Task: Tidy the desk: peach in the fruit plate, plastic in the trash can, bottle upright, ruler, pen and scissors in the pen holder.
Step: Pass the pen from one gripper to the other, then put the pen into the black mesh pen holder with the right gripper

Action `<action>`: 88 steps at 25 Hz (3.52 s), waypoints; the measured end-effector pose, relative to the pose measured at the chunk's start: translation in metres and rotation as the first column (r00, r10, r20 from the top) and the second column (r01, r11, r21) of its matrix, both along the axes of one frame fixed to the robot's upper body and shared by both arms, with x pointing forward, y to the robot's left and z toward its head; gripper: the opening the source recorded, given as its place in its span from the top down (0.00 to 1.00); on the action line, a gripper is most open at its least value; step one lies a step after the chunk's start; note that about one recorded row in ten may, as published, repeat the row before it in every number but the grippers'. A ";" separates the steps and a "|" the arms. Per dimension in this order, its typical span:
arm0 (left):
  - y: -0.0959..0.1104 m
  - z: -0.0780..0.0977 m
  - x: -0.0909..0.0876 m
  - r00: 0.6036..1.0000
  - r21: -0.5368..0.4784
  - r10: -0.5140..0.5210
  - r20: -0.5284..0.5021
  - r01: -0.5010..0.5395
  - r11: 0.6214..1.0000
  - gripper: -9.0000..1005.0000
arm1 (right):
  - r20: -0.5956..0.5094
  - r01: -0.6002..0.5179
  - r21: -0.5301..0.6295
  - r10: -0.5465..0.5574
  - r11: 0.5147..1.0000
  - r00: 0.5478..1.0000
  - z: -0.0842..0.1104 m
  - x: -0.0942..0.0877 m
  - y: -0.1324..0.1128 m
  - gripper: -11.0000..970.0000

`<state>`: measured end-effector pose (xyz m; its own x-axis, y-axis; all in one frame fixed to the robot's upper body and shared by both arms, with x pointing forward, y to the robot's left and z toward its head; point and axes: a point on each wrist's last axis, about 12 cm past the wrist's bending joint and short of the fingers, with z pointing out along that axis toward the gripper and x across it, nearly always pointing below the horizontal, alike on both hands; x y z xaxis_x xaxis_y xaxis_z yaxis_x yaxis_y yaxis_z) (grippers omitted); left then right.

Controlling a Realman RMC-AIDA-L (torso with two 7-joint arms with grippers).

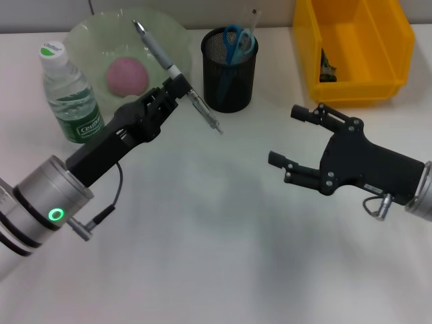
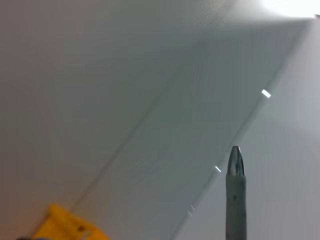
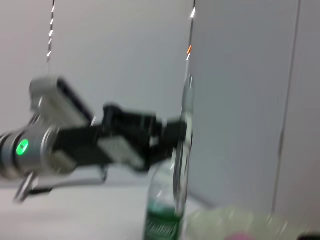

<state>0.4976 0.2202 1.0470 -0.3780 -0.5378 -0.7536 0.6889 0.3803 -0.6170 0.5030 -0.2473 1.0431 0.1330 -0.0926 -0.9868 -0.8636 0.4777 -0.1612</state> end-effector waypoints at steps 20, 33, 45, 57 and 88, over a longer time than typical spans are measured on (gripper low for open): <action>-0.015 -0.012 0.000 0.909 -0.333 -0.027 -0.417 -0.125 0.935 0.85 | 0.135 0.073 0.067 -0.081 0.995 0.988 -0.002 0.008 0.065 0.17; -0.026 -0.014 -0.003 0.879 -0.385 -0.050 -0.473 -0.155 0.910 0.85 | 0.181 0.082 0.012 -0.083 0.997 0.980 0.000 0.017 0.085 0.20; -0.028 -0.015 -0.003 0.873 -0.379 -0.050 -0.485 -0.158 0.912 0.85 | 0.184 0.087 0.023 -0.090 0.996 0.979 0.002 0.018 0.089 0.33; -0.031 -0.012 0.001 0.881 -0.377 -0.058 -0.469 -0.141 0.915 0.85 | 0.181 0.084 0.024 -0.087 0.996 0.980 0.002 0.018 0.091 0.78; -0.025 -0.011 0.001 0.900 -0.341 -0.065 -0.431 -0.096 0.935 0.21 | 0.141 0.120 0.081 -0.131 0.989 0.981 0.001 0.014 0.083 0.86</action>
